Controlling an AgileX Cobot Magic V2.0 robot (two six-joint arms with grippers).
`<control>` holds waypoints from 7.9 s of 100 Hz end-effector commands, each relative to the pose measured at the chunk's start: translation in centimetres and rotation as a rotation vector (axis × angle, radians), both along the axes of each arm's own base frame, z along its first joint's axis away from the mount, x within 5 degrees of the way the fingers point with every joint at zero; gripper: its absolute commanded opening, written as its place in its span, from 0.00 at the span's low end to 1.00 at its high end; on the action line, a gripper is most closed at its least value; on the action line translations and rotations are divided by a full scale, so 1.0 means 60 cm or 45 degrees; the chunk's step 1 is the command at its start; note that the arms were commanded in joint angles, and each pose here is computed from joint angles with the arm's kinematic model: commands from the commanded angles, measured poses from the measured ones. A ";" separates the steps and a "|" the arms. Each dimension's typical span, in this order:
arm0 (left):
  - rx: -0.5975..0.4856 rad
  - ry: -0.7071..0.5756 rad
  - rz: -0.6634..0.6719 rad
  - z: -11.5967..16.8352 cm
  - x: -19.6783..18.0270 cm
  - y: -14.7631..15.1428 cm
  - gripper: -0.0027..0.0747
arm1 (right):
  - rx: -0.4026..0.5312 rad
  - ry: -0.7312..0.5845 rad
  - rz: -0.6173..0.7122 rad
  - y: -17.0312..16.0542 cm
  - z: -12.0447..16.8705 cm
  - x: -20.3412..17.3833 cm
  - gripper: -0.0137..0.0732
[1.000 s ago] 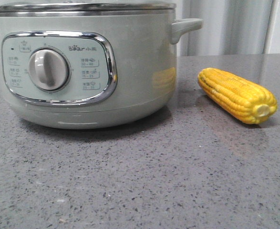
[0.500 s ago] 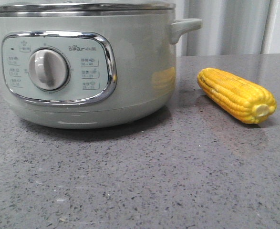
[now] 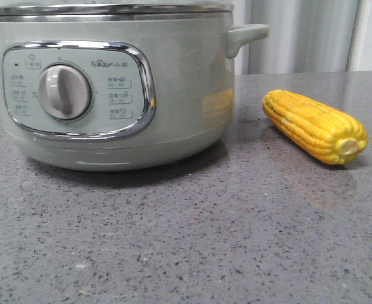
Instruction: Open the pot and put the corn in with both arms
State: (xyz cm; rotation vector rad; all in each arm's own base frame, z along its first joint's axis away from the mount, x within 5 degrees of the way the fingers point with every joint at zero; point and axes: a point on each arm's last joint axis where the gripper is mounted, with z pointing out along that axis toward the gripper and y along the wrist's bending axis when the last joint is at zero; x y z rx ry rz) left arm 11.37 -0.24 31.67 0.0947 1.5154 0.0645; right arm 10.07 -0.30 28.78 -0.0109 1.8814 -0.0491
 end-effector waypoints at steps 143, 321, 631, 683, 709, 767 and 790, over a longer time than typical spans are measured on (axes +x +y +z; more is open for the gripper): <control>-0.118 0.050 -0.755 0.046 0.243 -0.307 0.61 | -0.023 -0.131 -0.003 -0.001 0.013 0.009 0.07; -0.210 -0.420 -0.508 0.200 0.166 -0.154 0.01 | -0.023 -0.139 -0.003 -0.001 0.014 0.009 0.07; 0.011 0.323 -0.058 -0.151 0.189 -0.032 0.46 | -0.023 -0.132 -0.003 -0.001 0.013 0.009 0.07; -0.011 0.040 -0.061 -0.074 0.146 -0.027 0.54 | 0.027 0.016 0.008 0.001 0.043 0.018 0.10; 0.000 -0.234 -0.092 -0.008 0.085 -0.026 0.54 | 0.024 0.275 0.148 0.027 0.075 0.074 0.41; 0.010 -0.488 -0.164 0.040 0.017 -0.030 0.54 | 0.144 0.762 0.334 0.120 0.066 0.291 0.54; 0.010 -0.488 -0.164 0.040 0.017 -0.030 0.54 | 0.163 1.001 0.334 0.133 0.013 0.328 0.54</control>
